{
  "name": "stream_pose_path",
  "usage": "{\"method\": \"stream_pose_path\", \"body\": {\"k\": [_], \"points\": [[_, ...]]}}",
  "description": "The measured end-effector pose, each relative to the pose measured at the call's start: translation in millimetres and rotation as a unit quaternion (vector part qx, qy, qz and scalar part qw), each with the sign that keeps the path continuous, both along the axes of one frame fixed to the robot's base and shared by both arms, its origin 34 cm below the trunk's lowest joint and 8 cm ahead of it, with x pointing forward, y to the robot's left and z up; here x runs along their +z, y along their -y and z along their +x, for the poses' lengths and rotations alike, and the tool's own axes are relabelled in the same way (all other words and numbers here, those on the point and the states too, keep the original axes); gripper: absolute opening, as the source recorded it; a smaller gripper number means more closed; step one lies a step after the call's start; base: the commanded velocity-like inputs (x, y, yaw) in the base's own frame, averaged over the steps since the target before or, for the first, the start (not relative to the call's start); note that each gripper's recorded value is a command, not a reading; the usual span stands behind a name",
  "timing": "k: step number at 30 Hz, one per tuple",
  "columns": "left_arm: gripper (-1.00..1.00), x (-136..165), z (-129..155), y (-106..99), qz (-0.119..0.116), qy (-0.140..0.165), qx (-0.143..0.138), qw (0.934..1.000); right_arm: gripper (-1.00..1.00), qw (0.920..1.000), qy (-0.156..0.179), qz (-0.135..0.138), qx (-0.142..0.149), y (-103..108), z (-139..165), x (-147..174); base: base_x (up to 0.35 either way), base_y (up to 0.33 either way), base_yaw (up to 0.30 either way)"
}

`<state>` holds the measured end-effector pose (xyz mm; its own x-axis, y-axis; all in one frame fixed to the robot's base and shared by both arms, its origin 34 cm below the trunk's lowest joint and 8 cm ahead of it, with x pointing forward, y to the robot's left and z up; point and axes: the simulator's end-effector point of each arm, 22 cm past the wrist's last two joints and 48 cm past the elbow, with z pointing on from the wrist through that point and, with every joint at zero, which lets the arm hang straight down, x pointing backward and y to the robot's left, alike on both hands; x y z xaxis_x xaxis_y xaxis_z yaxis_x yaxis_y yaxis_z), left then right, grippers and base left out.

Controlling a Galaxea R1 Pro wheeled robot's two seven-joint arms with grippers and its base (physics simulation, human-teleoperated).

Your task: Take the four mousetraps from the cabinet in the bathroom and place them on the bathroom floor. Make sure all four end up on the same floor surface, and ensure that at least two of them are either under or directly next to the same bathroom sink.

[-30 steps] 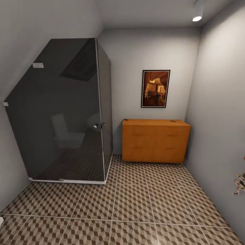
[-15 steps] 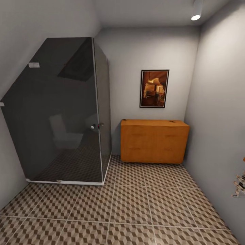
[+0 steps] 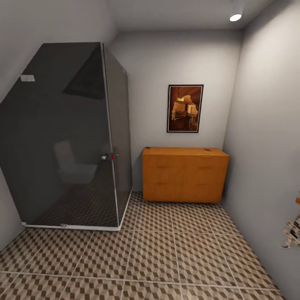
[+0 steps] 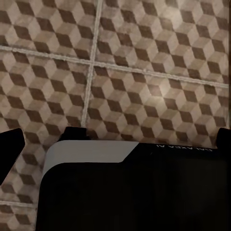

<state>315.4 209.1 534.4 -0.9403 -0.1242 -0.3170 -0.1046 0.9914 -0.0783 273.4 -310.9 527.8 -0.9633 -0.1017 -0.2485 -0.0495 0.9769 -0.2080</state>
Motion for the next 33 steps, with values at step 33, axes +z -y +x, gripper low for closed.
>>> {"method": "stream_pose_path", "body": {"k": [33], "points": [[1.0,-0.3,-1.1,-2.3,0.004,-0.002,0.002,1.0,1.0,1.0,0.0,0.001,0.0,-0.9,0.0,0.0,0.136,-0.043,0.0]]}}
